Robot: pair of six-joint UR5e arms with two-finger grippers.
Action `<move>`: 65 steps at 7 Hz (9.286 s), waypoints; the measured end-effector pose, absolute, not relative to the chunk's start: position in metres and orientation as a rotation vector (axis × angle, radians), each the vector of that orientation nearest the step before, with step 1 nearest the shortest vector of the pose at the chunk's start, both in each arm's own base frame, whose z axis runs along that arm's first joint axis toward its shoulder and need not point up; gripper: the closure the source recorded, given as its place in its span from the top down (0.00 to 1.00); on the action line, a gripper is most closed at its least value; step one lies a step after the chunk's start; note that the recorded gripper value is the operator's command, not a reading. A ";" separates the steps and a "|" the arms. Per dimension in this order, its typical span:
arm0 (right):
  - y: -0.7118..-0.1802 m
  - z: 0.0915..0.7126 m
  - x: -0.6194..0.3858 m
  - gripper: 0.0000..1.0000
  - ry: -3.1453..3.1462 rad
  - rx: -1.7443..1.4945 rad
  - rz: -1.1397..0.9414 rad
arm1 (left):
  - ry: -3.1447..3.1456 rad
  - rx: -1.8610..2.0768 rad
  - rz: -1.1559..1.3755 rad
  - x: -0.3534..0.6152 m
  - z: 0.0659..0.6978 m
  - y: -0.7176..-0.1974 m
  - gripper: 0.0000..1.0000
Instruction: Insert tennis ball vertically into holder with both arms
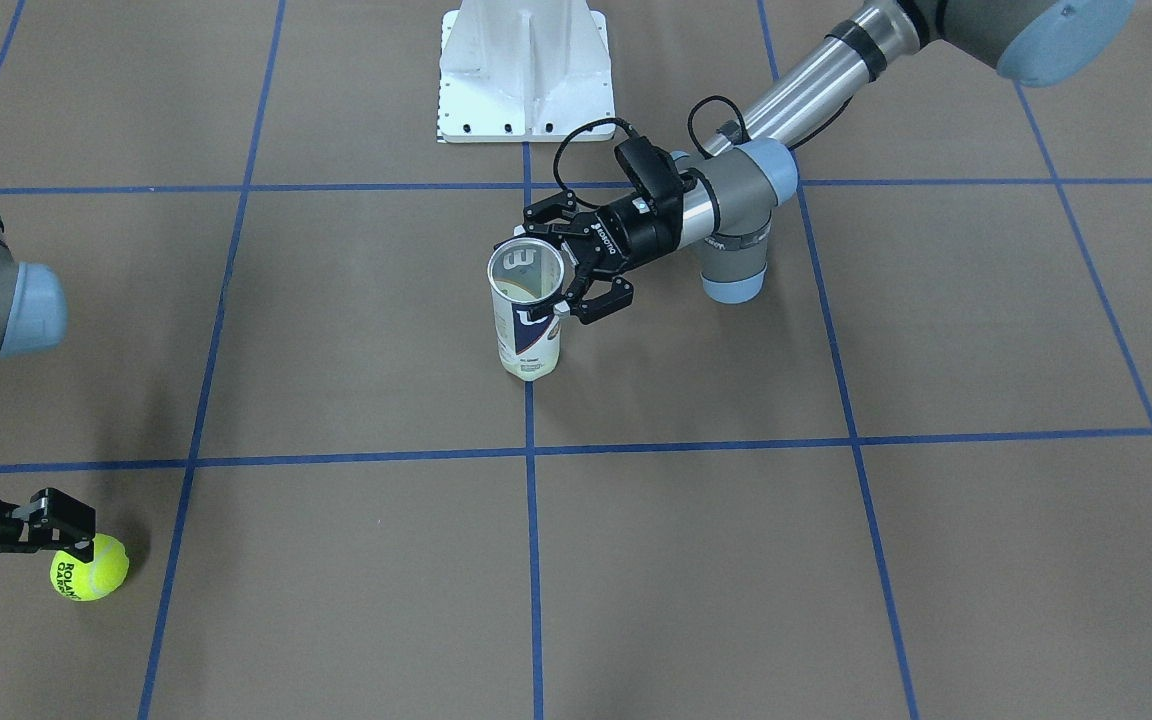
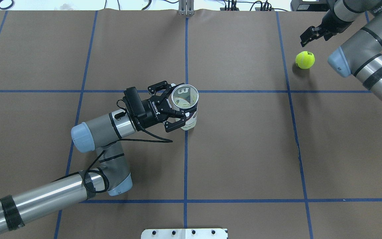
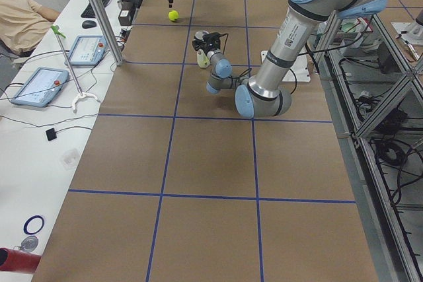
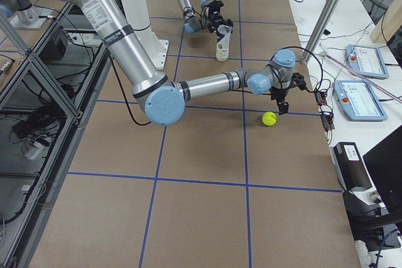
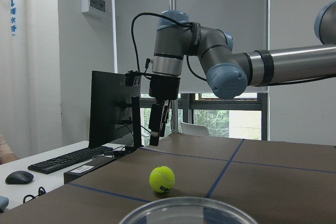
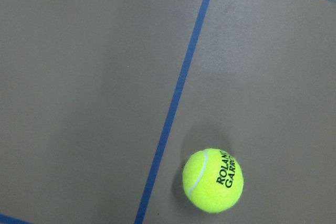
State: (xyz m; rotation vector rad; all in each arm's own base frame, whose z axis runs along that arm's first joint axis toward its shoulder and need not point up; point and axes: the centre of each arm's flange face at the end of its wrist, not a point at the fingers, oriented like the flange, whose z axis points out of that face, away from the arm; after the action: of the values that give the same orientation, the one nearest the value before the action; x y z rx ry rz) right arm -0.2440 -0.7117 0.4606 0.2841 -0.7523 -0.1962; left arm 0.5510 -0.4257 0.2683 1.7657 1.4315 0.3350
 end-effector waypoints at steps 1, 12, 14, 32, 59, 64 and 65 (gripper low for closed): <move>-0.714 0.471 -0.247 0.99 -0.755 0.285 -0.196 | 1.431 1.765 0.335 0.551 0.268 -0.426 0.86; -0.698 0.510 -0.308 0.00 -0.709 0.260 -0.191 | 1.433 1.763 0.337 0.552 0.269 -0.424 0.86; -0.703 0.473 -0.310 0.00 -0.748 0.288 -0.158 | 1.434 1.763 0.337 0.552 0.269 -0.424 0.86; -0.442 0.051 -0.459 1.00 -0.879 0.112 0.161 | 1.438 1.760 0.341 0.556 0.267 -0.421 0.86; -0.647 0.619 0.049 1.00 -0.701 0.099 -0.096 | 0.794 1.475 0.162 0.127 0.538 -0.563 1.00; -0.532 0.581 0.061 1.00 -0.683 0.065 -0.062 | 0.923 1.020 0.260 0.028 0.596 -0.554 0.99; -0.517 0.578 0.062 1.00 -0.681 0.066 -0.062 | 0.919 0.992 0.246 0.017 0.602 -0.553 0.99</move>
State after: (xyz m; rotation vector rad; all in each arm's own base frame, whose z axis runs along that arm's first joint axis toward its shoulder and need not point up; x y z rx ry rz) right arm 0.0617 -0.5175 0.5782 0.0659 -0.6812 -0.0620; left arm 0.0169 -0.5533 0.6019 0.9917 0.9191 0.2462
